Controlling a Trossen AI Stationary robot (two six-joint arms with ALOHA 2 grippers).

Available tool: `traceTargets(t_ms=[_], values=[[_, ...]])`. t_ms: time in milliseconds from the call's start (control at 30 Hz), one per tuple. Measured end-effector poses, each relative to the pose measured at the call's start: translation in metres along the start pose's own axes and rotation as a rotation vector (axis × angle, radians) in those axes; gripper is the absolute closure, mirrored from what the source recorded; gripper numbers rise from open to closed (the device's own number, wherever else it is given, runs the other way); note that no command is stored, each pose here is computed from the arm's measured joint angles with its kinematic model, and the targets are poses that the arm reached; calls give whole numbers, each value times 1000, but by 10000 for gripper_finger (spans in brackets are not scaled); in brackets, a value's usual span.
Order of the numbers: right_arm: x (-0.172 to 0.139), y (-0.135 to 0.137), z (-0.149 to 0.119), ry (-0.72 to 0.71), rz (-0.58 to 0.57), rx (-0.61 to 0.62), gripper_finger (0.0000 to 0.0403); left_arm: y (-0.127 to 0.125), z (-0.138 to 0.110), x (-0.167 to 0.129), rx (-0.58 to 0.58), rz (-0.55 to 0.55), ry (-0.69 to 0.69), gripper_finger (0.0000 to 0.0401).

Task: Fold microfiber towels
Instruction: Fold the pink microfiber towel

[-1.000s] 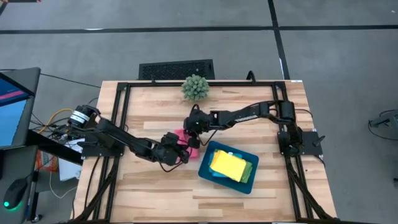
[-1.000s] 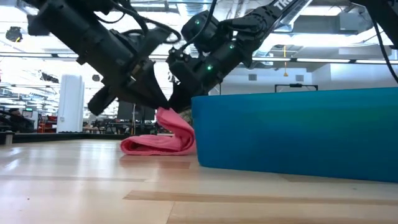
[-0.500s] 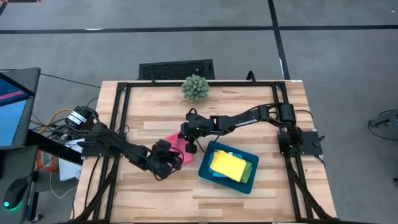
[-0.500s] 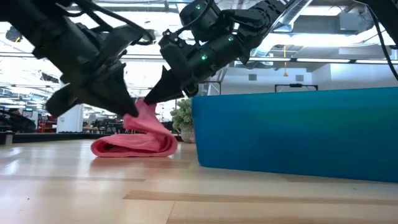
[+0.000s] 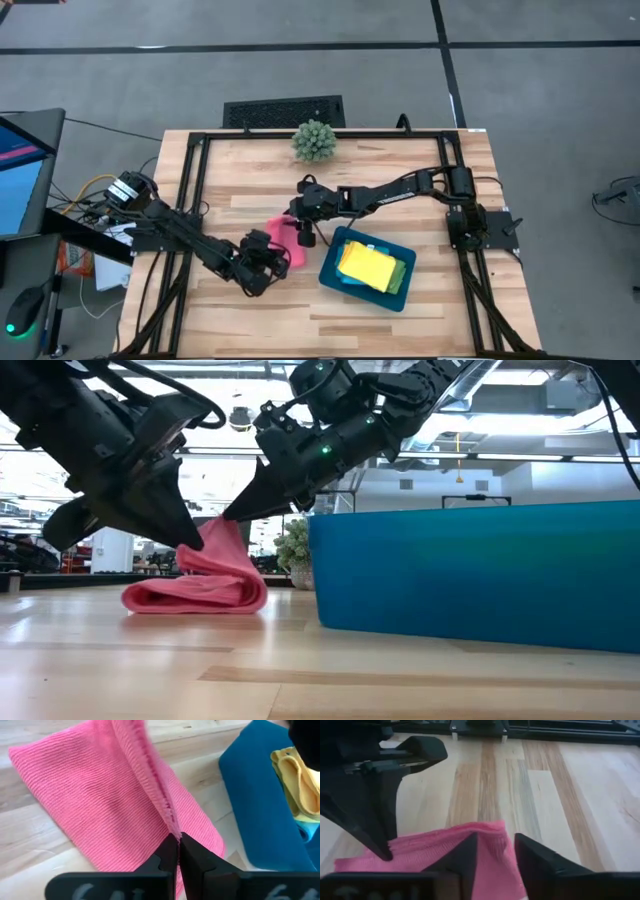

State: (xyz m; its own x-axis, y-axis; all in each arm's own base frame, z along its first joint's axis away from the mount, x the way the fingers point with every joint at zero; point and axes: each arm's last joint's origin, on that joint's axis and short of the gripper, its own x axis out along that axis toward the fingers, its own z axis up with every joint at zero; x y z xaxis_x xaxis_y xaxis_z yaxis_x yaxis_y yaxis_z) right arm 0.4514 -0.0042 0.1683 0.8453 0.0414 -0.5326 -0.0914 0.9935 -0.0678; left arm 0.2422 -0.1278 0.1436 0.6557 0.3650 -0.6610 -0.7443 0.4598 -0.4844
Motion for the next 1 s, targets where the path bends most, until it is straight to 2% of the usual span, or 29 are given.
traceTargets(t_ms=[167, 300, 467, 667, 1000], values=[[-3, -1, 4, -22, -3, 0, 187, 0, -5, -4, -8, -12, 10, 401], [-4, -2, 5, -22, -4, 8, 161, 1, -11, -9, -12, -19, 21, 401], [-5, -4, 6, -26, -8, 11, 159, 6, -20, -18, -24, -5, 18, 401], [-5, -3, 6, -28, -5, 20, 163, 19, -29, -29, -52, 64, 20, 401], [-4, 17, 14, -90, 53, -6, 163, 31, -37, -41, -78, 118, 25, 401]])
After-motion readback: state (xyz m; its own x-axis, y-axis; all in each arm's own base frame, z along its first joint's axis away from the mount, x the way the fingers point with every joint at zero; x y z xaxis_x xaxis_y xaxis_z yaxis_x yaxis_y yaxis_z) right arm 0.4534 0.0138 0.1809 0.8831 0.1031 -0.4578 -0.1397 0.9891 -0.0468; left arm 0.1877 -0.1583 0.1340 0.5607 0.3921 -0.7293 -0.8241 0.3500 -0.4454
